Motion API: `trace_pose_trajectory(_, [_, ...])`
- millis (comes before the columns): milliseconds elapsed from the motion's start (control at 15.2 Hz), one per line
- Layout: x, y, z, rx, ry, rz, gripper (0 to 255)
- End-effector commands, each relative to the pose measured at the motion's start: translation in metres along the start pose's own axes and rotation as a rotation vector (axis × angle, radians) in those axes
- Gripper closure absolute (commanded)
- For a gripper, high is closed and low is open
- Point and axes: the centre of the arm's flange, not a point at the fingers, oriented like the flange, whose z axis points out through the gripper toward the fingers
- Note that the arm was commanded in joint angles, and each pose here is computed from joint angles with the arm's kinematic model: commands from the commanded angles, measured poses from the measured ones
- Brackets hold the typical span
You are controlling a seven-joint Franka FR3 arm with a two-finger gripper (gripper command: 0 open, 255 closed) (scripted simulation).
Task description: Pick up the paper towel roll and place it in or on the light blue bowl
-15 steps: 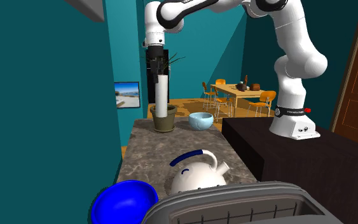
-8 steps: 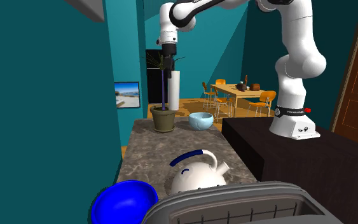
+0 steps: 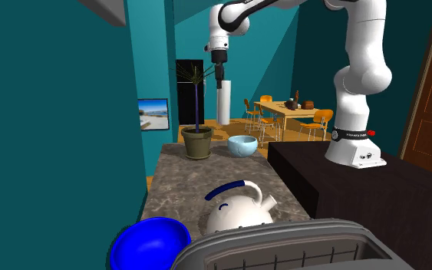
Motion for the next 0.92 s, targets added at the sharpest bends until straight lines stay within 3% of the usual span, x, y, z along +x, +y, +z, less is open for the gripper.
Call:
trace_pose_trajectory(0, [-0.015,0.024,-0.003,0.0,-0.001,-0.001,255])
trace_pose_trajectory(858, [-0.099,0.16,-0.03,0.0,-0.001,-0.001,255])
